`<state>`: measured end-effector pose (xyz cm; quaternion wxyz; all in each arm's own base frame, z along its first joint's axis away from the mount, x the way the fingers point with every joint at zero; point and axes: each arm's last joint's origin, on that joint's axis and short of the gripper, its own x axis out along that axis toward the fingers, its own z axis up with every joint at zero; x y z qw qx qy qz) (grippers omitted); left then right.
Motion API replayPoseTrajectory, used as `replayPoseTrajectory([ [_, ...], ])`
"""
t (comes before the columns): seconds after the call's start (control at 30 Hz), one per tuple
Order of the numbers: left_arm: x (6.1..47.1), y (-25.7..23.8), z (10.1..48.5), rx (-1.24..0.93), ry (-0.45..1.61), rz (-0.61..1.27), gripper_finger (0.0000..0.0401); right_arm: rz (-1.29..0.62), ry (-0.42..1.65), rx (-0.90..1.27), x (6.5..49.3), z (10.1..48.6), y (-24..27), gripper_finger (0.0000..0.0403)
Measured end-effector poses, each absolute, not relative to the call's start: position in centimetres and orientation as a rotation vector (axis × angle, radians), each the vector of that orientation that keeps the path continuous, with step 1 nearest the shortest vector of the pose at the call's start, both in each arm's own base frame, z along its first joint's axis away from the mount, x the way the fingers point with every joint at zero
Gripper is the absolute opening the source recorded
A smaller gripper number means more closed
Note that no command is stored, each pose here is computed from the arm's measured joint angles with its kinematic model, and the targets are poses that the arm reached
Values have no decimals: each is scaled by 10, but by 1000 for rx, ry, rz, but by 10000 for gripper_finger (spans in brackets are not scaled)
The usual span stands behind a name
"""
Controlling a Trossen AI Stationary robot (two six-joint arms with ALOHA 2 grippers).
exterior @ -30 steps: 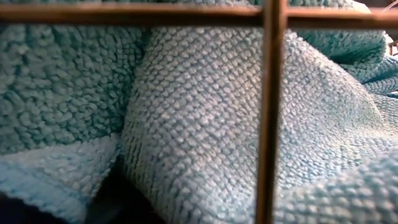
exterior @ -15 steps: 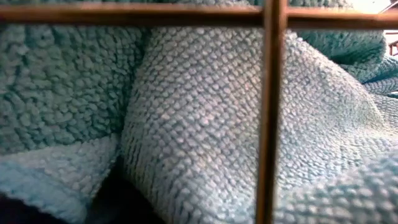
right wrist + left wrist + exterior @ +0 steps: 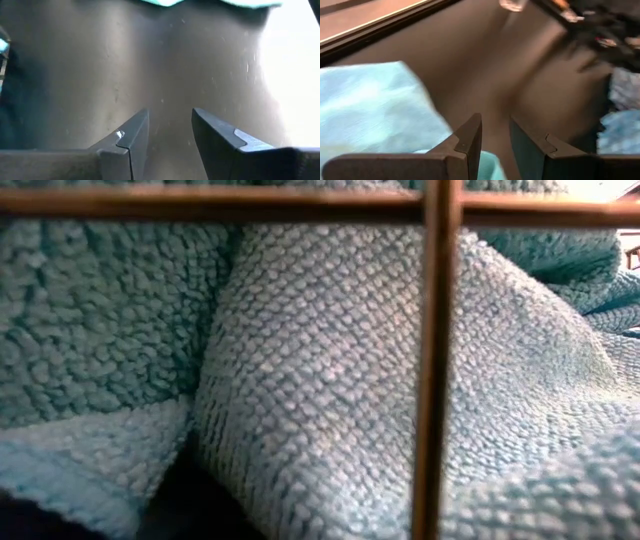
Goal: Sort microfiber towel by color & place in baskets
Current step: Put the blue towel into the left wire basket
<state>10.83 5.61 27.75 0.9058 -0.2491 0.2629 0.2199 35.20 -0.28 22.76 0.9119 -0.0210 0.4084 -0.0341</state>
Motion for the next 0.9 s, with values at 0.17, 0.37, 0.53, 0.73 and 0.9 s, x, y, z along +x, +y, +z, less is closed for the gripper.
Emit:
replayPoseTrajectory([
  [0.17, 127, 42, 285, -473, 473, 306, 84, -95, 857, -4, 346, 214, -6, 141],
  [0.37, 155, 20, 284, -394, 460, 235, 84, -101, 881, 10, 341, 204, -5, 140],
  [0.53, 175, 5, 271, -346, 537, 255, 84, -105, 889, 17, 340, 201, -5, 144],
  [0.73, 175, 7, 251, -311, 732, 437, 84, -105, 899, 16, 338, 198, -5, 137],
  [0.9, 159, 12, 245, -286, 942, 746, 84, -106, 914, 17, 336, 194, -5, 140],
])
